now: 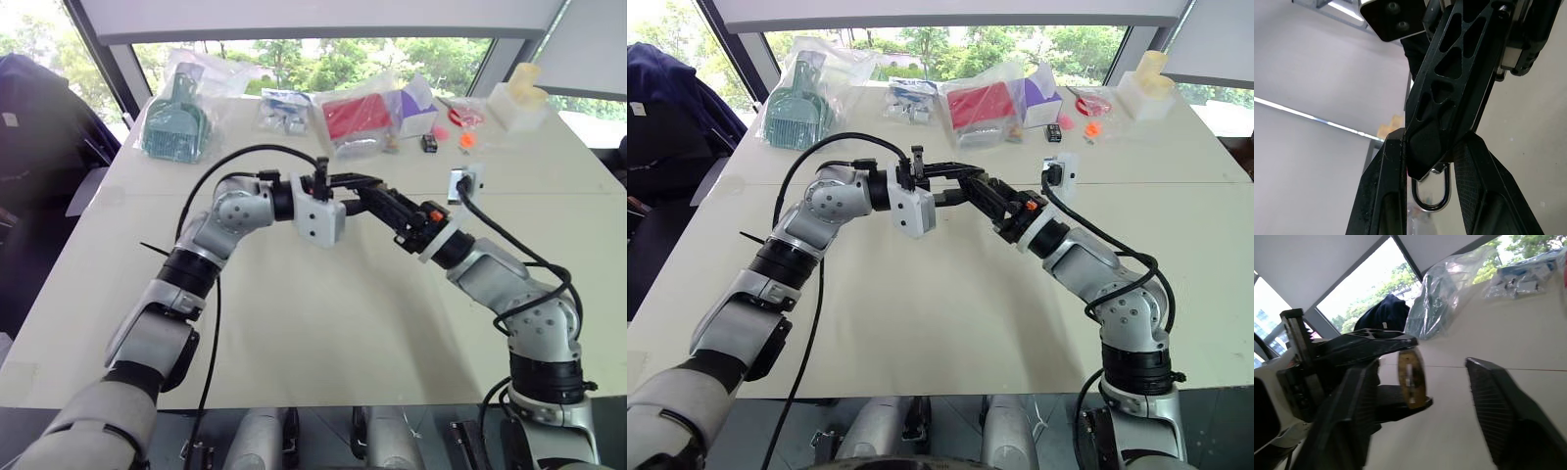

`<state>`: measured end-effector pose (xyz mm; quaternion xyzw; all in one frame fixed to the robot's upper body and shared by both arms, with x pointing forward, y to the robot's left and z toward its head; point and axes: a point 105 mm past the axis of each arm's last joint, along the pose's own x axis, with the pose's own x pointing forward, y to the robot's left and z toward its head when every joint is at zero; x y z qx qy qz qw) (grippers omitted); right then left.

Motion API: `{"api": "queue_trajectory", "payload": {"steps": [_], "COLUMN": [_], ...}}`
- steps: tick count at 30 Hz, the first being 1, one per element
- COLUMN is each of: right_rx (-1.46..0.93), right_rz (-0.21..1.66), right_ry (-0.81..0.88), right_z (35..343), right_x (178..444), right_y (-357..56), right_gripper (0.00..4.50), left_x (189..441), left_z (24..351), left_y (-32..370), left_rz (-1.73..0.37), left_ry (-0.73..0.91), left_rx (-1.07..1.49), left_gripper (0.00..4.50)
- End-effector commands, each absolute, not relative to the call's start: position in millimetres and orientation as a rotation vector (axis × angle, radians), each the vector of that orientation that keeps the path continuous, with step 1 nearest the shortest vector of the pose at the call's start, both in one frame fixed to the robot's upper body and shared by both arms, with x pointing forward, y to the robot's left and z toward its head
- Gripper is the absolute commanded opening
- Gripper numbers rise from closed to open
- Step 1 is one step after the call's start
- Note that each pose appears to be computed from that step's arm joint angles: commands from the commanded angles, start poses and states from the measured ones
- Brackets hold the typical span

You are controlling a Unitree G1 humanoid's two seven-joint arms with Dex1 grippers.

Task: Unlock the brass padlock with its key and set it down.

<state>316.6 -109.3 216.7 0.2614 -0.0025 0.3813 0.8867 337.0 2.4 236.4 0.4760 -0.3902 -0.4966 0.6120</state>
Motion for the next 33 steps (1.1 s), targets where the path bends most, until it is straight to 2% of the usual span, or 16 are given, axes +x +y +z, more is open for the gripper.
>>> {"api": "queue_trajectory", "payload": {"steps": [1, 2, 3, 12, 14, 16, 20, 24, 33], "right_rx": [0.55, 0.551, 0.551, 0.511, 0.505, 0.502, 0.49, 0.485, 0.489], "right_rz": [0.785, 0.784, 0.784, 0.778, 0.778, 0.777, 0.771, 0.762, 0.77], "right_ry": [-0.046, -0.043, -0.041, 0.003, 0.007, 0.009, 0.016, 0.016, -0.007], "right_z": [227, 226, 226, 217, 216, 215, 214, 214, 223], "right_x": [314, 313, 313, 311, 311, 311, 312, 314, 317], "right_y": [-115, -116, -116, -118, -118, -118, -119, -123, -123], "right_gripper": [0.92, 0.37, 0.05, 0.06, 0.06, 0.06, 0.06, 0.06, 0.06], "left_x": [333, 334, 335, 341, 343, 345, 356, 363, 369], "left_z": [249, 249, 249, 251, 249, 248, 243, 262, 256], "left_y": [4, 5, 5, 7, 9, 11, 25, 37, 37], "left_rz": [-1.122, -1.12, -1.119, -1.102, -1.112, -1.123, -1.196, -1.231, -1.248], "left_ry": [-0.957, -0.953, -0.951, -0.931, -0.894, -0.862, -0.631, -0.455, -0.369], "left_rx": [1.092, 1.095, 1.097, 1.105, 1.099, 1.081, 0.935, 0.623, 0.503], "left_gripper": [0.71, 0.71, 0.71, 0.71, 1.77, 2.61, 4.42, 4.42, 4.42]}}
